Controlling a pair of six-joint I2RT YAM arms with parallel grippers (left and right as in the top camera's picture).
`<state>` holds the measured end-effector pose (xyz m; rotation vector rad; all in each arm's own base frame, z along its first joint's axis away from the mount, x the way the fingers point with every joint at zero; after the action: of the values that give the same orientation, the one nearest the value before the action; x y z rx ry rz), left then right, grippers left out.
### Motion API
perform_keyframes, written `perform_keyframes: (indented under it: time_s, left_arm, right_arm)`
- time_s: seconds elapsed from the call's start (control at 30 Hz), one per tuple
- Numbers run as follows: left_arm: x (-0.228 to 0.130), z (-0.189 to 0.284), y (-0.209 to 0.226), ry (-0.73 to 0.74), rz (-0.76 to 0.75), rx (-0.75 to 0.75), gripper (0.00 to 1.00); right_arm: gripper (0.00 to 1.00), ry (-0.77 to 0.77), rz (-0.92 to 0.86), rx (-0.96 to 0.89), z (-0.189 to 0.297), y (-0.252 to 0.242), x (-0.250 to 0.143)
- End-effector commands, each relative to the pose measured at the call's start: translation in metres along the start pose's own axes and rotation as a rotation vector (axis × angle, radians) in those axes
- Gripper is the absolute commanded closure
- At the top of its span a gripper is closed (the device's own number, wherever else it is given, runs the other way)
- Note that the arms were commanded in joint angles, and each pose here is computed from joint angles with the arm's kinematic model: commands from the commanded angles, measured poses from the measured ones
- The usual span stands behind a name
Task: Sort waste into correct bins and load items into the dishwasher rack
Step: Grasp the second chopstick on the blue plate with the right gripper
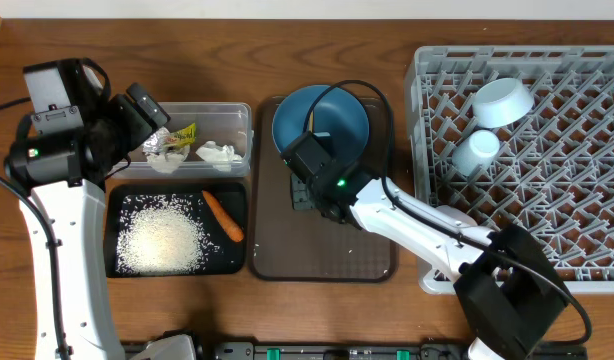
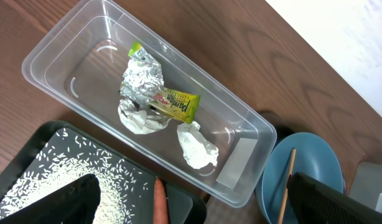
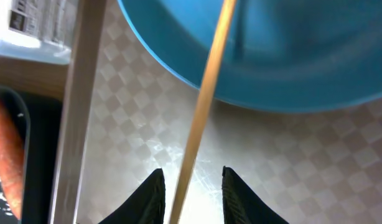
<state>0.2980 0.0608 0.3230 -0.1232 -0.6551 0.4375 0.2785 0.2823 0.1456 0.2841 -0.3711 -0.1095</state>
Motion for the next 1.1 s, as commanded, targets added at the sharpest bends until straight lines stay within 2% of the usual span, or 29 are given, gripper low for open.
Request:
perform_keyframes:
  time_s: [0.0, 0.17, 1.07]
  left_arm:
    - [-0.001, -0.001, 0.003, 0.002, -0.006, 0.019, 0.02]
    - [-0.001, -0.001, 0.003, 0.002, -0.007, 0.019, 0.02]
    - [-0.001, -0.001, 0.003, 0.002, -0.006, 0.019, 0.02]
  right_arm:
    - [0.71, -0.011, -0.001, -0.063, -0.003, -0.006, -0.003]
    - [0.70, -0.023, 0.017, -0.136, -0.002, -0.016, -0.004]
    - [0.69, -0.039, 0.042, -0.149, -0.003, -0.023, 0.007]
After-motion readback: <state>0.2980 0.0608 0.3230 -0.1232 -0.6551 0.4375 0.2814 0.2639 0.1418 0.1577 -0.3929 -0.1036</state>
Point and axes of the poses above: each gripper's point midway between its finger pads, its own z axis back along the fingers, its own y axis along the line the jaws close on, x = y × z, the point moved 9 cm from there along z, back along the fingers, and after that the axes turned 13 degrees about -z, right-handed, at the moved point
